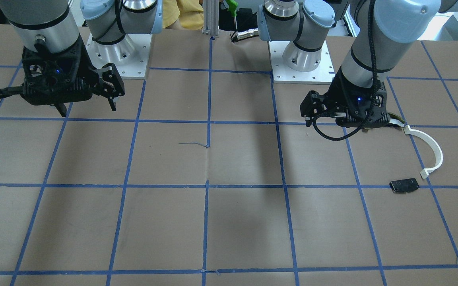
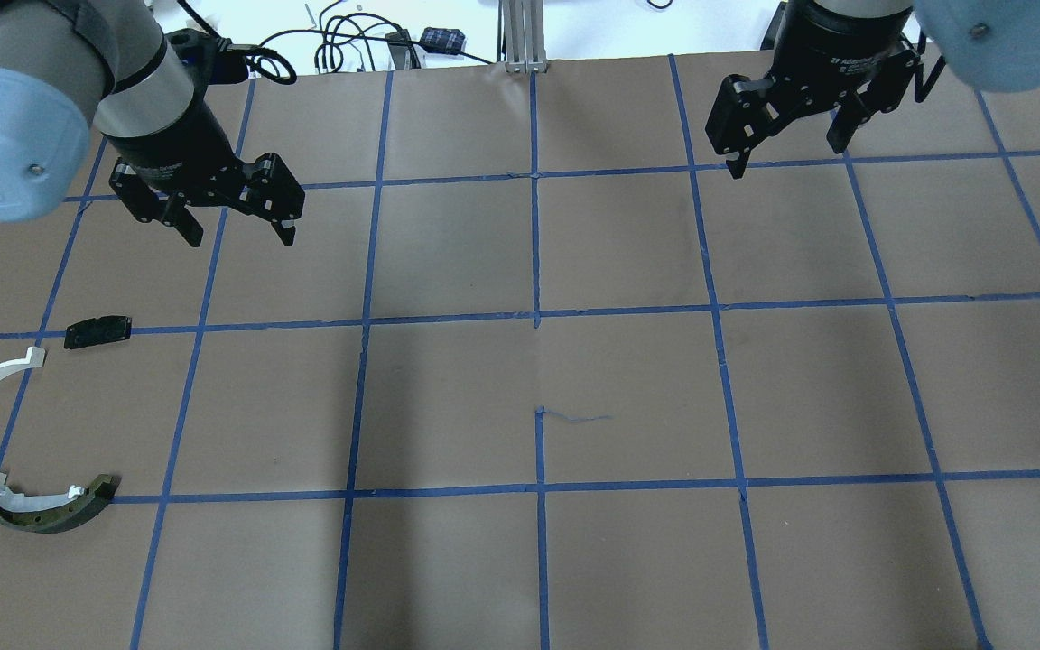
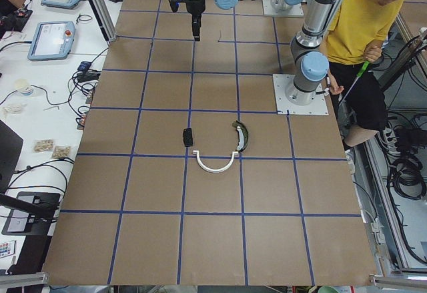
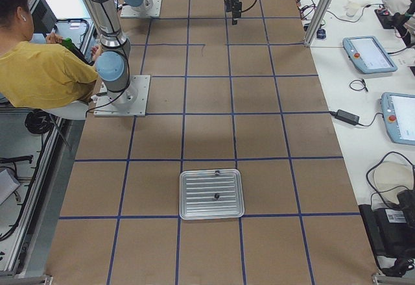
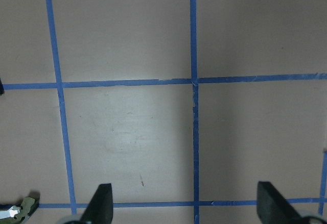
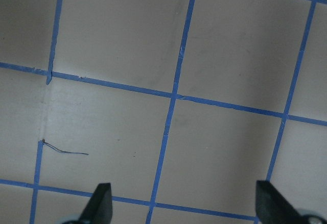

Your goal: Place bearing gear from tray to pile

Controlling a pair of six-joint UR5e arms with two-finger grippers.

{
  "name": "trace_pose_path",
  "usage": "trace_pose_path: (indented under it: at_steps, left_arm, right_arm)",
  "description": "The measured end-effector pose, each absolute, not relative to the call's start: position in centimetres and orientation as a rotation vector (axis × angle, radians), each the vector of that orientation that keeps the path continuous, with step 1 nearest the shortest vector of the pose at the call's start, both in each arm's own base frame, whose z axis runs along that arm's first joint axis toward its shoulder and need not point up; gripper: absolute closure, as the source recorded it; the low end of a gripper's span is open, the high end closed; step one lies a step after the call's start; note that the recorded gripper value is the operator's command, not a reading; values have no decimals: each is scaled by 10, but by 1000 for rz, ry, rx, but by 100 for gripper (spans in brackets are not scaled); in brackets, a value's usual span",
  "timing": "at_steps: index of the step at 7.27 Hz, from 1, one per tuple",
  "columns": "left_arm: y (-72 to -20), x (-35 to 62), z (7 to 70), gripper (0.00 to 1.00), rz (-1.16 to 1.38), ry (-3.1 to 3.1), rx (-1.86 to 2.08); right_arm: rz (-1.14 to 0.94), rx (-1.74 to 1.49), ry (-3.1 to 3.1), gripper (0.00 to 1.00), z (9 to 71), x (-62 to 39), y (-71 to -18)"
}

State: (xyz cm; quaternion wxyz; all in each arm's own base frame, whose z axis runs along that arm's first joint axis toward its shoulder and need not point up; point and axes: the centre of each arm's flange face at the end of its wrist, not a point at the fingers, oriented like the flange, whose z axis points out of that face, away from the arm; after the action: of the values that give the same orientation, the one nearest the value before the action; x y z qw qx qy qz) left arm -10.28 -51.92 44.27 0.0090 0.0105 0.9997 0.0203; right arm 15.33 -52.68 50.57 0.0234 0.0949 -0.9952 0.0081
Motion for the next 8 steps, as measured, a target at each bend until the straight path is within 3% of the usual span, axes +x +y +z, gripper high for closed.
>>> trace_pose_path:
  at_steps: [3, 5, 8]
  left_arm:
    - [-519, -103, 443, 0, 62, 3122, 33]
    - [-519, -103, 442, 0, 62, 3122, 33]
    - [-520, -103, 441, 0, 64, 3123, 33]
  right_arm:
    - [114, 53, -3106, 0, 522, 134, -527]
    - [271, 68, -3021, 0, 542, 110, -530]
    - [251, 104, -2961, 0, 549, -24, -534]
